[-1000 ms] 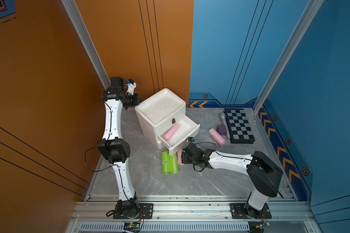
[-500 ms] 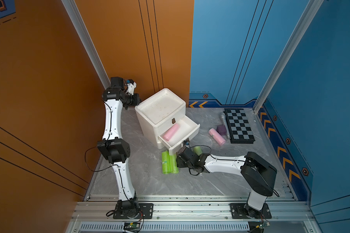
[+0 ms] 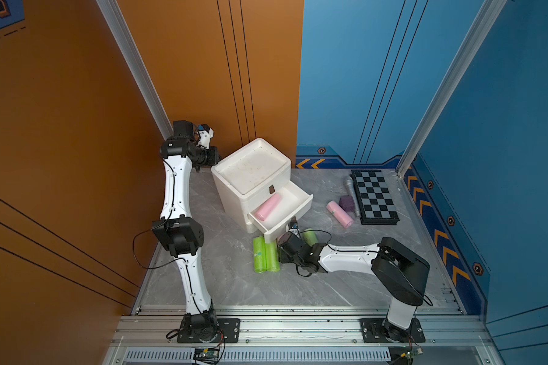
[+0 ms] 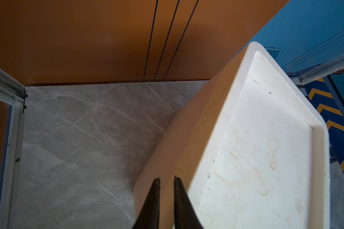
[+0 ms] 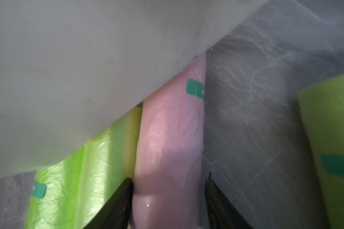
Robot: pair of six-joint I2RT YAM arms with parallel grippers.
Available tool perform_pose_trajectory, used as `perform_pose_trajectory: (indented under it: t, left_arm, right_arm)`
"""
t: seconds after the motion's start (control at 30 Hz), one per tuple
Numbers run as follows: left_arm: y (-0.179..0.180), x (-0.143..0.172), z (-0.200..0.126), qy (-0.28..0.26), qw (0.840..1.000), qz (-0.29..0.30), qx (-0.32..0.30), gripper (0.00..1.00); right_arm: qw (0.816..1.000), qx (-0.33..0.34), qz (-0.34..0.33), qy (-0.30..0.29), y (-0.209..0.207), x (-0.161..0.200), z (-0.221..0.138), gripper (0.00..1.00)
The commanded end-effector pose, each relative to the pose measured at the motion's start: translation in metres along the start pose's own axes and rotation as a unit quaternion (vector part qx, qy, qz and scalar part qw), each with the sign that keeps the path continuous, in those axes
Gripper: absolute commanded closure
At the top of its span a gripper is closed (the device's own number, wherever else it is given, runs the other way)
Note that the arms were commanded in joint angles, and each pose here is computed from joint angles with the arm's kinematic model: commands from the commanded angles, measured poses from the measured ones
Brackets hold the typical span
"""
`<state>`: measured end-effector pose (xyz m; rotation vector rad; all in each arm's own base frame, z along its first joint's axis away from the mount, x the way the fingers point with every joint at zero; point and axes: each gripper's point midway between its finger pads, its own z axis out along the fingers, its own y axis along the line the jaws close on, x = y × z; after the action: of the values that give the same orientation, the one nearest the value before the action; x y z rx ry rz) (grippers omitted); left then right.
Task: Sort the rolls of trash bags by color and place them into the drawer
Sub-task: Pick up the roll of trash bags from the center of the board.
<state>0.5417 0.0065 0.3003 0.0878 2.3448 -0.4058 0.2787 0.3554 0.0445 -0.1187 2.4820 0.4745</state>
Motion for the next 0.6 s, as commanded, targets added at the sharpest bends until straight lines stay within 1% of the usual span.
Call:
perform_pose_trajectory:
  t: [0.0, 0.03, 0.1, 0.2, 0.37, 0.57]
  left_arm:
    - [-0.017, 0.025, 0.002, 0.048, 0.999, -0.012, 0.016, 0.83]
    - [-0.016, 0.025, 0.001, 0.048, 0.999, -0.012, 0.015, 0.83]
    - [-0.018, 0.024, 0.001, 0.047, 0.999, -0.011, 0.017, 0.83]
    - [-0.018, 0.025, 0.002, 0.049, 0.999, -0.012, 0.016, 0.83]
    - [-0.018, 0.024, 0.002, 0.048, 0.999, -0.013, 0.017, 0.83]
    - [-0.019, 0.024, 0.003, 0.048, 0.999, -0.012, 0.019, 0.83]
  right_arm:
    - [1.000, 0.022, 0.007, -0.004, -0.013, 0.003, 0.009, 0.42]
    - [1.000, 0.023, 0.007, -0.006, -0.015, 0.003, 0.009, 0.43]
    - [1.000, 0.022, 0.011, -0.003, -0.018, 0.004, 0.010, 0.50]
    - [1.000, 0.020, 0.024, 0.000, -0.022, 0.005, 0.009, 0.54]
    - [0.999, 0.014, 0.031, 0.020, -0.026, 0.010, -0.008, 0.54]
    - [0.997, -0.019, 0.061, 0.052, -0.028, 0.021, -0.047, 0.55]
